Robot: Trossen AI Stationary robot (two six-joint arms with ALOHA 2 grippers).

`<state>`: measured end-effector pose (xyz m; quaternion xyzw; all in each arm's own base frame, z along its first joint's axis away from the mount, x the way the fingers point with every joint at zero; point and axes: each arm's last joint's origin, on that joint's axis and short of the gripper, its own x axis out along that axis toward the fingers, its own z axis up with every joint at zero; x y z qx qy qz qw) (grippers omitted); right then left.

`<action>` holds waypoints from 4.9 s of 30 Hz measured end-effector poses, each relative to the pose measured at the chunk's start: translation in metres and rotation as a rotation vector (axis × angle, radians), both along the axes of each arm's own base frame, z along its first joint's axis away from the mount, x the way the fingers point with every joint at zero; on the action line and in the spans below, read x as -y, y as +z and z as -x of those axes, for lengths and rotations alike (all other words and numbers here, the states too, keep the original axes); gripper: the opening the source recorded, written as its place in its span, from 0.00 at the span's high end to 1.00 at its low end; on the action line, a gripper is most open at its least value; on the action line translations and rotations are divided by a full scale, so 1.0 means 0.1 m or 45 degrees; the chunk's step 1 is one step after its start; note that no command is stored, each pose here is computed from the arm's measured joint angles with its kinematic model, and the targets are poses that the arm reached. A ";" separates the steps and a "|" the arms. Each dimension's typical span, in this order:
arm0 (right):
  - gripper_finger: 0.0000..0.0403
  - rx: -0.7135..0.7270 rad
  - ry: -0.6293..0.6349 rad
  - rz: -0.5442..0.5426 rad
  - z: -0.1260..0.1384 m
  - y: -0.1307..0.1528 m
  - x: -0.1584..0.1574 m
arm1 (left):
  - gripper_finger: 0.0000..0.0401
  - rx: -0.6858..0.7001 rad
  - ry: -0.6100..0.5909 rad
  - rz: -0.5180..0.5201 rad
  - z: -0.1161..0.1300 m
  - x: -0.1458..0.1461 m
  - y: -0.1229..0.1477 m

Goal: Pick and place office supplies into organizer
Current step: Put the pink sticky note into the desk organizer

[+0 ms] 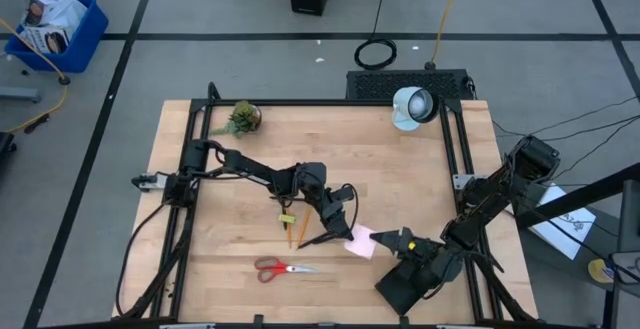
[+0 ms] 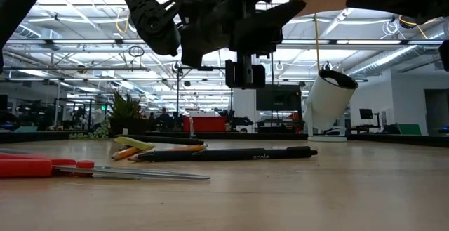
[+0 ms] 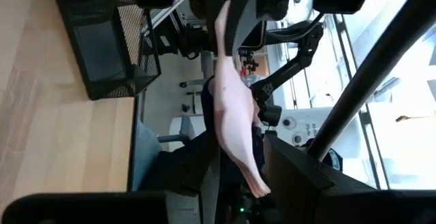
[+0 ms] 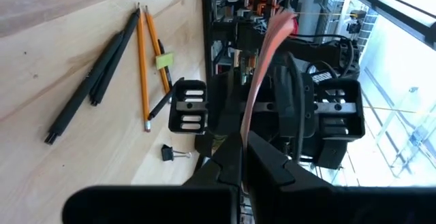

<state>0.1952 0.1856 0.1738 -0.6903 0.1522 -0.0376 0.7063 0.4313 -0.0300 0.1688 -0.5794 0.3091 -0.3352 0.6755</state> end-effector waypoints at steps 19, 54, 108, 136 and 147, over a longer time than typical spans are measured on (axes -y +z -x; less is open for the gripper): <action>1.00 0.013 -0.007 -0.052 0.00 0.00 0.00 | 0.96 0.005 0.004 -0.024 0.00 0.00 -0.02; 0.56 0.591 -0.349 -0.936 0.73 0.41 0.49 | 0.98 -0.092 0.058 -0.148 -0.11 0.13 -0.01; 0.60 0.717 -0.258 -1.231 1.07 0.75 0.90 | 0.97 0.081 -0.044 -0.263 -0.49 0.65 0.09; 0.59 0.712 -0.257 -1.220 1.07 0.74 0.90 | 0.99 -0.055 -0.288 -0.086 -1.03 0.90 -0.38; 0.60 0.712 -0.257 -1.221 1.07 0.74 0.90 | 0.98 -0.240 -0.172 -0.027 -1.07 0.69 -0.44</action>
